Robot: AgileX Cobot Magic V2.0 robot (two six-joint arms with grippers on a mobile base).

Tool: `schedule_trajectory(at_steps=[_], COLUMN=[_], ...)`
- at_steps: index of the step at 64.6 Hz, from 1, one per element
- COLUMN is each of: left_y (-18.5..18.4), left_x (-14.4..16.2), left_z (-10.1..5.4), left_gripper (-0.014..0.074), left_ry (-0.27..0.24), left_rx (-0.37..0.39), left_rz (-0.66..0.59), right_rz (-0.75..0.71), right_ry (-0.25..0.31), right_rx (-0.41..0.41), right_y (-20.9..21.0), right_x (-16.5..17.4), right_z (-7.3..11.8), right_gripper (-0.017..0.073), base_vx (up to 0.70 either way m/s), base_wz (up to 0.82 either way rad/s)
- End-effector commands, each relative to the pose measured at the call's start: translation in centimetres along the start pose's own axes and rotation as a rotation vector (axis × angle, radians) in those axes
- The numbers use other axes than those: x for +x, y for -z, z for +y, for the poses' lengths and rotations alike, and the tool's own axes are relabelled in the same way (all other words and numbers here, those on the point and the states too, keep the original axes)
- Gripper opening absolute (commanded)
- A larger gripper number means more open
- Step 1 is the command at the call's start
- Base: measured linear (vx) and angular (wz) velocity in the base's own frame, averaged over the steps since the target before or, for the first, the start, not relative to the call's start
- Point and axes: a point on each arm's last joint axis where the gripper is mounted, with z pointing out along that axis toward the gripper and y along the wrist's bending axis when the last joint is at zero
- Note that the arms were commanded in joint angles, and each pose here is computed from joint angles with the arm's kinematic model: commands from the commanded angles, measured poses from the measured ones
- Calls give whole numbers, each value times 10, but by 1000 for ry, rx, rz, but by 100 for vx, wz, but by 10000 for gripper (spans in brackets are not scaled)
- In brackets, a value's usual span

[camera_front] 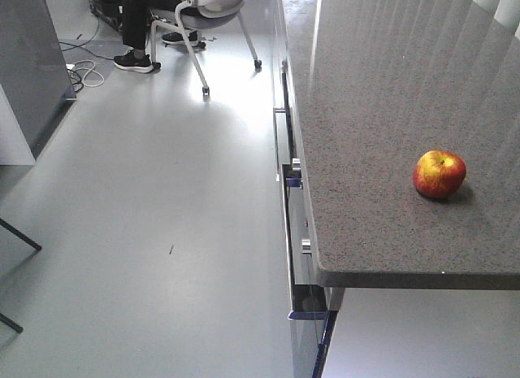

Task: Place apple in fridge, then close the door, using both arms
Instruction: 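Move the right gripper above the red-yellow apple on the countertop, then lower the open right gripper around the apple and close it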

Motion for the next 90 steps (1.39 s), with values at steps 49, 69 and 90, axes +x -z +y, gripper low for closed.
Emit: schedule_trajectory(at_steps=[49,69,90], left_y=[1,1,1], left_x=[-12,-12,-12], left_z=[2,2,2], left_gripper=[-6,-6,-6], left_ry=[8,9,9], left_rx=[-17,-17,-17], left_rz=[-92,-92,-92], right_rz=[111,287,446], right_ry=[57,37,6], right_rx=[107,232,291], right_y=[-102,-192,-272], right_x=[-78,-84,-57], right_z=[-22,-52,-79], right_gripper=[701,687,678], base_vx=[0,0,0], base_wz=[0,0,0])
